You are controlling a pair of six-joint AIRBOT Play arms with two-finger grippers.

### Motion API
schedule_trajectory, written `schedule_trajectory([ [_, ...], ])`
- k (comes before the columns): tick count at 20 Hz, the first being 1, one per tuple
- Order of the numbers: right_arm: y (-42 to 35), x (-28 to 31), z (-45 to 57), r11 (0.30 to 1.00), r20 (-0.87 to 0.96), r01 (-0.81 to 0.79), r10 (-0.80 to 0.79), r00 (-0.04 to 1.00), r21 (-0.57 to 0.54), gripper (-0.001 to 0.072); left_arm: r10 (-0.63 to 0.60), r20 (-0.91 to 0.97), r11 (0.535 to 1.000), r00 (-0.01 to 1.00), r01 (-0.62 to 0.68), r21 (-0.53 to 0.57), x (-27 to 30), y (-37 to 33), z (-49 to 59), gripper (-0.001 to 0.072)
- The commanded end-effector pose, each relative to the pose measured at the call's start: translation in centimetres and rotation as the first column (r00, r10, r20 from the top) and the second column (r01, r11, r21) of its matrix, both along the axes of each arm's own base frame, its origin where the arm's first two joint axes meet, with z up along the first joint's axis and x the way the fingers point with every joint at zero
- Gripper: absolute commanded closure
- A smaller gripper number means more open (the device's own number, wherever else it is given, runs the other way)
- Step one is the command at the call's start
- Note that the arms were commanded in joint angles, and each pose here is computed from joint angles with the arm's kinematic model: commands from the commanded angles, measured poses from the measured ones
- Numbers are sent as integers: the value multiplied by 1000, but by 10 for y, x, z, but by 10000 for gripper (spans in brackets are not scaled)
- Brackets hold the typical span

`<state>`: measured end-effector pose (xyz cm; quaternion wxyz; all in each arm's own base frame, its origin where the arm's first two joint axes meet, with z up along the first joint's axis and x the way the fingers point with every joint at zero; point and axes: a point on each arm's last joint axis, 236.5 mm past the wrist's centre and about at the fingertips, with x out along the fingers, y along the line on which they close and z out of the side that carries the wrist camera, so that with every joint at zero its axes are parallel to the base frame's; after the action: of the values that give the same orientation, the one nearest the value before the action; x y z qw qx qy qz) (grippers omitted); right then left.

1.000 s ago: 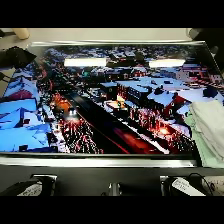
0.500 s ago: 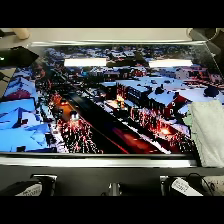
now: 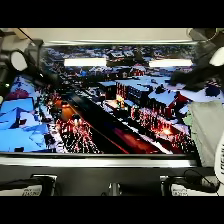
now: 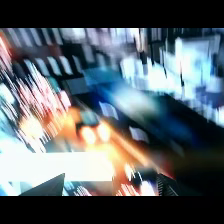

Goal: Fold the shirts.

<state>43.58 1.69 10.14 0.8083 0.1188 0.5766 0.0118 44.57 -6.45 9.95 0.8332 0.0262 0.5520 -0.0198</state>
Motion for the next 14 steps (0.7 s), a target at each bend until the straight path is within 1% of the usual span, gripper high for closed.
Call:
schedule_trajectory([
  [1,50,-36,-48,991,-272,-90,113,956,95,45,30,-111,997,993,-37,-69,-31,-23,-40,43],
  [3,42,-33,-49,994,-264,-84,98,960,63,44,72,-66,993,995,-77,-87,-25,-23,-39,43],
  [5,42,-33,-49,994,-265,-84,98,959,63,45,72,-38,993,997,-76,-94,-19,-23,-37,43],
  [14,42,-34,-49,994,-266,-85,99,959,63,45,75,-39,992,996,-79,-95,-18,-22,-37,42],
])
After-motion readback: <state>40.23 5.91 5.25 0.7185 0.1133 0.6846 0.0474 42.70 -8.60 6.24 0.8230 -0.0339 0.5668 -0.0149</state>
